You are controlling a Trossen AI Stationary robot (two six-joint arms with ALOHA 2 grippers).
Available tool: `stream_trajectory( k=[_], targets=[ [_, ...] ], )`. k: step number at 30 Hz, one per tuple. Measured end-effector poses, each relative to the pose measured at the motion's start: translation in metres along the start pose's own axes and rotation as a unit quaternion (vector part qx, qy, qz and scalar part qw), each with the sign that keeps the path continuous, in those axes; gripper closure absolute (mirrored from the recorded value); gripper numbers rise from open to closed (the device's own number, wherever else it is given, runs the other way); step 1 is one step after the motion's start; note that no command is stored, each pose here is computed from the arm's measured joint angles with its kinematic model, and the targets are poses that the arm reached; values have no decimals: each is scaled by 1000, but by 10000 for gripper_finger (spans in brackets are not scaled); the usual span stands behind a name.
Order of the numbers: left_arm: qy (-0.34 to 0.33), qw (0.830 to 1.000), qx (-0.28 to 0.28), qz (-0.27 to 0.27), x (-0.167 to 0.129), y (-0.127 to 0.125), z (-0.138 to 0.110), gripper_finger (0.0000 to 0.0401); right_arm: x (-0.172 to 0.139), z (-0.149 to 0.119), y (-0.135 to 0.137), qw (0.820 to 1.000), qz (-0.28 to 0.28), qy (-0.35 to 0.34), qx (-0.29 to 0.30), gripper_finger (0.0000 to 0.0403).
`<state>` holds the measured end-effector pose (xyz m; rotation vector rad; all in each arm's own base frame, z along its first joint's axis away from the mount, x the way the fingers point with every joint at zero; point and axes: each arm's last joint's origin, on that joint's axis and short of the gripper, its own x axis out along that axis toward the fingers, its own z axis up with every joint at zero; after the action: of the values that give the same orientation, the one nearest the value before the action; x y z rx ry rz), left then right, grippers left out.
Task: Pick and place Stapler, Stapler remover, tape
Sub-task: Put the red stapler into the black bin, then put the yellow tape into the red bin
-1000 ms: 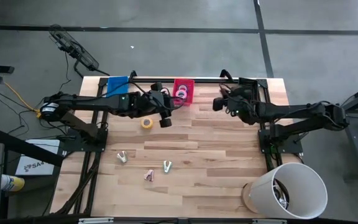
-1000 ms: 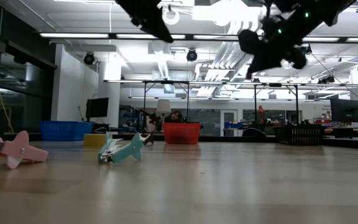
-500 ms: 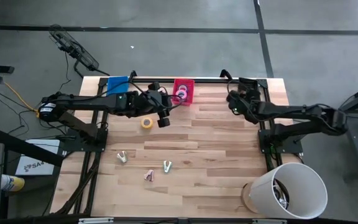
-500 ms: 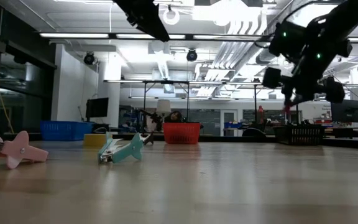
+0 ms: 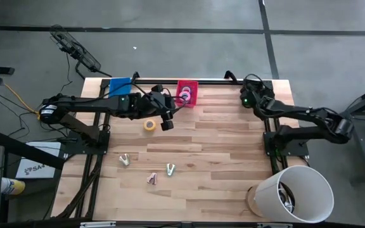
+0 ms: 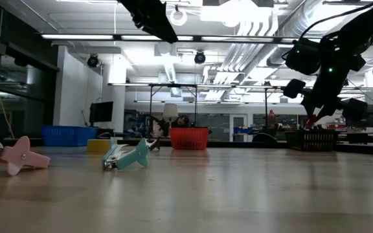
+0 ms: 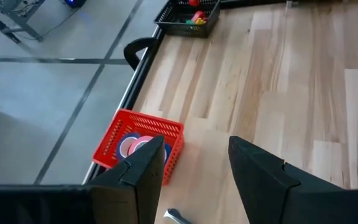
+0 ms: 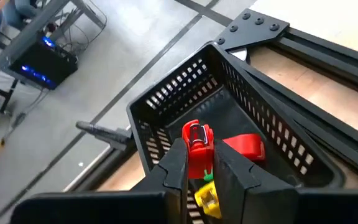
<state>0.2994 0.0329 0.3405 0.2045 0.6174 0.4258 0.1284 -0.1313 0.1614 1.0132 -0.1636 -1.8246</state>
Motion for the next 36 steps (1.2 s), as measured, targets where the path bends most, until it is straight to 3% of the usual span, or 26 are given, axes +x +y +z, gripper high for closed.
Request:
stream_trajectory(
  k=[11,26,32,36],
  targets=[
    [4,1000,-6,-4,0,0,-1,226,19,8,0,998,-22,48,44,344],
    [14,1000,-1,-5,0,-1,-3,226,20,7,1,997,-17,59,37,239],
    [14,1000,-1,-5,0,-1,-3,226,18,8,5,997,6,66,26,214],
    [14,1000,-2,-3,0,-1,-3,226,12,10,15,997,59,53,-10,214]
  ],
)
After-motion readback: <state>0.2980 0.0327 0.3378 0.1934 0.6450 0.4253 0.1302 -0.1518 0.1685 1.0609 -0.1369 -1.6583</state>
